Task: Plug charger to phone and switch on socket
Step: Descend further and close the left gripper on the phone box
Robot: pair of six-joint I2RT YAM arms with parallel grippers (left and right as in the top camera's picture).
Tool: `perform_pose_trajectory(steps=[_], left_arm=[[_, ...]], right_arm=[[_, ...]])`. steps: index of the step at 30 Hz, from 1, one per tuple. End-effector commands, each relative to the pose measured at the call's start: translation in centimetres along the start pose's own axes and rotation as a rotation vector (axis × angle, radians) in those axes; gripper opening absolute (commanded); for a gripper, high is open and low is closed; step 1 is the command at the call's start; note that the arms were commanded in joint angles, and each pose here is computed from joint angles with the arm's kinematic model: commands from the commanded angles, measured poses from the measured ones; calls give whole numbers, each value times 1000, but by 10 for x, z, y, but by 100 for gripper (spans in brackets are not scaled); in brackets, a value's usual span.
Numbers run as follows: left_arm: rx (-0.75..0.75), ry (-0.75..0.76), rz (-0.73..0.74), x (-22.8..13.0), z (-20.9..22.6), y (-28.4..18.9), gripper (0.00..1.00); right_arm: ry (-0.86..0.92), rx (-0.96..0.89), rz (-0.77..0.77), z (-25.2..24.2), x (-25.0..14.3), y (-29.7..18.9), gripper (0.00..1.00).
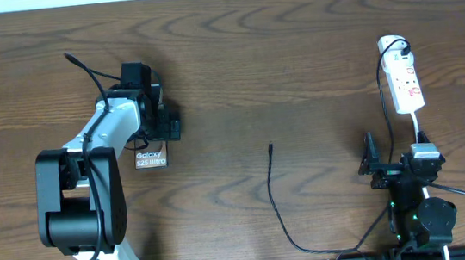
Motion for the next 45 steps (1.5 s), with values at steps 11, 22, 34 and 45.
perform_pose_trajectory(steps=[11, 22, 34, 45], left_arm=[[29, -7, 67, -15, 3, 16, 92], [29, -6, 67, -15, 3, 16, 88], [25, -6, 105, -21, 2, 16, 88], [22, -5, 135, -26, 1, 15, 88]], right_arm=[[-8, -11, -1, -1, 0, 0, 99], [-8, -10, -1, -1, 0, 0, 99], [-8, -10, -1, -1, 0, 0, 99], [-8, -11, -1, -1, 0, 0, 99]])
Point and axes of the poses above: each gripper's point midway between its finger pads, its own y axis out along the fingers, its own z axis along the line the jaws close on, x = y × z, the point moved 8 cm from there along -y, back along the fingers, and after that the axes turned 7 degrees about y, right-handed, at the moved point
